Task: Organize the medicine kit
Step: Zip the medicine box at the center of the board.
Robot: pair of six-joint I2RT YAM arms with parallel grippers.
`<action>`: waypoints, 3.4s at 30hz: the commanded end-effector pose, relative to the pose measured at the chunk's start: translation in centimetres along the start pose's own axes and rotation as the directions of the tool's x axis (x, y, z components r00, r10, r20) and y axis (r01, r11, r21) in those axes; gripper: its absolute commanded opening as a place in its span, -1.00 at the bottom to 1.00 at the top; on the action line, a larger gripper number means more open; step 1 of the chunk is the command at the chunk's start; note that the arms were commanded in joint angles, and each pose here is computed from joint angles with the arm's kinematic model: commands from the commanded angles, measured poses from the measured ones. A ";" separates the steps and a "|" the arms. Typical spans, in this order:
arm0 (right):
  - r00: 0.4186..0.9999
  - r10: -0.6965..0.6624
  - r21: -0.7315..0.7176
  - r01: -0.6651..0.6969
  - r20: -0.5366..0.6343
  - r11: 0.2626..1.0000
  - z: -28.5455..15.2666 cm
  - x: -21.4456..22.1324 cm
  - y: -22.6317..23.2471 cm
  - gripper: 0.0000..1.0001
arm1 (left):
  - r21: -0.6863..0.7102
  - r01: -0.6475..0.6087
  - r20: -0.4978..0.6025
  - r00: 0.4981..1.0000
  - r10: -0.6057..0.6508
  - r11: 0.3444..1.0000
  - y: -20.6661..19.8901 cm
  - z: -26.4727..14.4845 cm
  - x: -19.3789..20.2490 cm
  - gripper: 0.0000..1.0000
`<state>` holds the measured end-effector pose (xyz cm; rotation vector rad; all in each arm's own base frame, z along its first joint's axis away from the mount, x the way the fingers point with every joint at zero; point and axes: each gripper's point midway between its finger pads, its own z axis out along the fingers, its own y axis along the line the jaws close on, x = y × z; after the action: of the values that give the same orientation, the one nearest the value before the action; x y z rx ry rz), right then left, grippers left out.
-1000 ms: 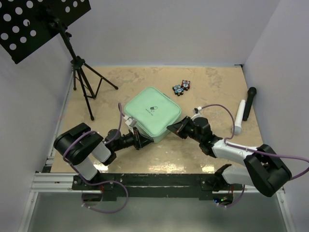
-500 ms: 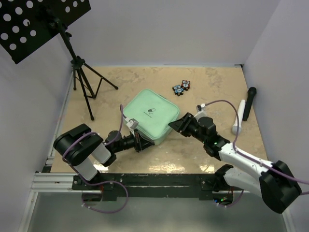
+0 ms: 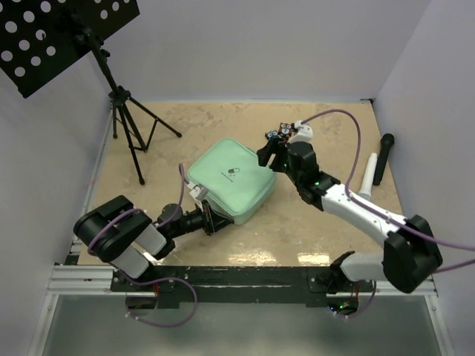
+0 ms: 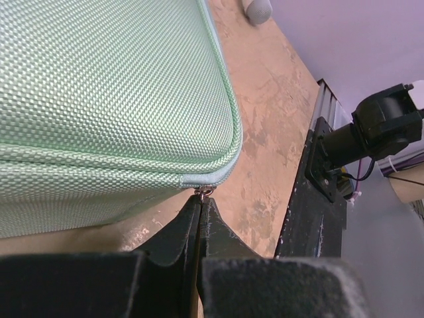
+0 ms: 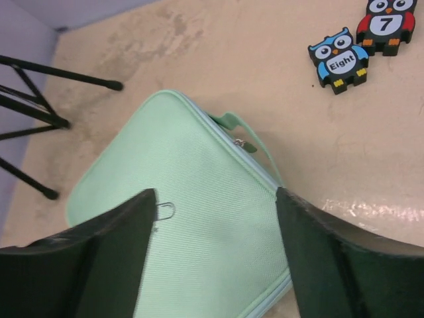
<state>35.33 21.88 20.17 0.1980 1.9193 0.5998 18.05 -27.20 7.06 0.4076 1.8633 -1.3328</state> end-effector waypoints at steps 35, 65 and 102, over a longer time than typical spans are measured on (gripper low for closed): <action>0.938 -0.180 -0.375 0.058 -0.298 0.925 6.4 9.0 -1.9 -0.24 | -0.188 -0.128 0.269 0.947 0.176 0.974 2.4 -3.0 -5.2 -1.00; 0.891 0.033 -0.334 -0.204 -0.453 0.920 -0.7 16.3 -4.6 -1.00 | -0.233 -0.146 0.159 0.970 0.185 0.962 5.9 0.0 -7.0 -1.00; 0.922 0.209 -0.210 -0.286 -0.326 0.935 -1.6 12.5 -5.0 -1.00 | -0.133 -0.161 0.042 0.985 0.167 0.978 1.1 -1.7 -1.5 -1.00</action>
<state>33.91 18.49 9.59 0.2638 1.9440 0.9038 20.03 -23.98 7.20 0.4020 1.8361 -1.0387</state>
